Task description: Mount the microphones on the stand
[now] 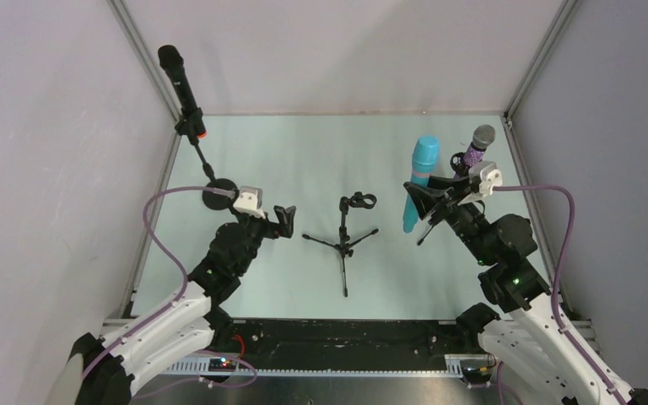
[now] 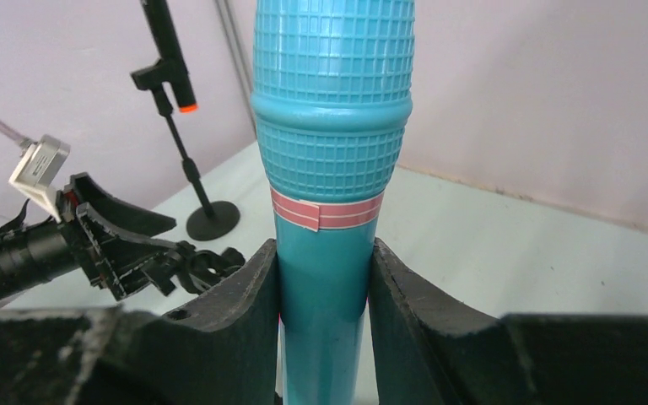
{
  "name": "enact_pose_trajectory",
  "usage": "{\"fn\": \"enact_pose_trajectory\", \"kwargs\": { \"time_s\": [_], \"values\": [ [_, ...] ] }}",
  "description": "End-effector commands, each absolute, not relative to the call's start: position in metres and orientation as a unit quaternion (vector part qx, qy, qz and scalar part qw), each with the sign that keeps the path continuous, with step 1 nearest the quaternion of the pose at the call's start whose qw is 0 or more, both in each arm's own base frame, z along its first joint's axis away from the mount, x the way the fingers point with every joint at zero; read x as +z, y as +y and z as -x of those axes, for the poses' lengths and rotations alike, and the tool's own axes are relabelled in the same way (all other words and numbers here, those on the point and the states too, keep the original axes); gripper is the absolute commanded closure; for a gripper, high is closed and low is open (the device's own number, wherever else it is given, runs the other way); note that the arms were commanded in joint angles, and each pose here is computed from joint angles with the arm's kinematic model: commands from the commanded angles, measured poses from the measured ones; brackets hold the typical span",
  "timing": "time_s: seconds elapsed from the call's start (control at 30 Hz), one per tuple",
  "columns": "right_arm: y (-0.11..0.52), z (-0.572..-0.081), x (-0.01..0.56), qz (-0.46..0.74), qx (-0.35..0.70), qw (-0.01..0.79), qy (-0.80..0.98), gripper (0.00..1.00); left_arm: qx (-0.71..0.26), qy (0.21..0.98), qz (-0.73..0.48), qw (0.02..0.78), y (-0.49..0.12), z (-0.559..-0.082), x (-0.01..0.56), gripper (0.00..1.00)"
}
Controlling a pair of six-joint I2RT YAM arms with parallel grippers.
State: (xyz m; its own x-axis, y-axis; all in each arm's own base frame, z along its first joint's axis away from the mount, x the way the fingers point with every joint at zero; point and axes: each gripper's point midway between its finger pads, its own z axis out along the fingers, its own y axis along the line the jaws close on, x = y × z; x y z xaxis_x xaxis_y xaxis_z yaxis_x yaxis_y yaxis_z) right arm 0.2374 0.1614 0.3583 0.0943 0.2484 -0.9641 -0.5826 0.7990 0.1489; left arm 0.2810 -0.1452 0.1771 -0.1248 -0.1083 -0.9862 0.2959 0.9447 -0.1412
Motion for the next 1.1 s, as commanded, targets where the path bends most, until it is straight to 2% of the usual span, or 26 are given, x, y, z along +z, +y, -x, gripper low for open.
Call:
{"fn": "enact_pose_trajectory", "kwargs": {
  "time_s": [0.0, 0.33, 0.57, 0.73, 1.07],
  "values": [
    [0.169, -0.22, 0.397, 0.161, 0.323, 0.759, 0.542, 1.0, -0.195, 0.704, -0.045, 0.681, -0.155, -0.282, 0.236, 0.0],
    [0.175, -0.214, 0.415, 0.14, 0.375, 0.756, 0.518, 1.0, -0.267, 0.72, -0.047, 0.639, -0.171, -0.262, 0.294, 0.0],
    [0.174, -0.212, 0.429, 0.135, 0.383, 0.77, 0.493, 1.0, -0.3, 0.687, -0.079, 0.657, -0.174, -0.243, 0.33, 0.0],
    [0.183, -0.203, 0.442, 0.166, 0.397, 0.779, 0.457, 1.0, -0.31, 0.656, -0.166, 0.667, -0.188, -0.229, 0.357, 0.0],
    [0.209, -0.206, 0.447, 0.204, 0.439, 0.765, 0.425, 1.0, -0.367, 0.573, -0.39, 0.62, -0.24, -0.189, 0.366, 0.0]
  ]
}}
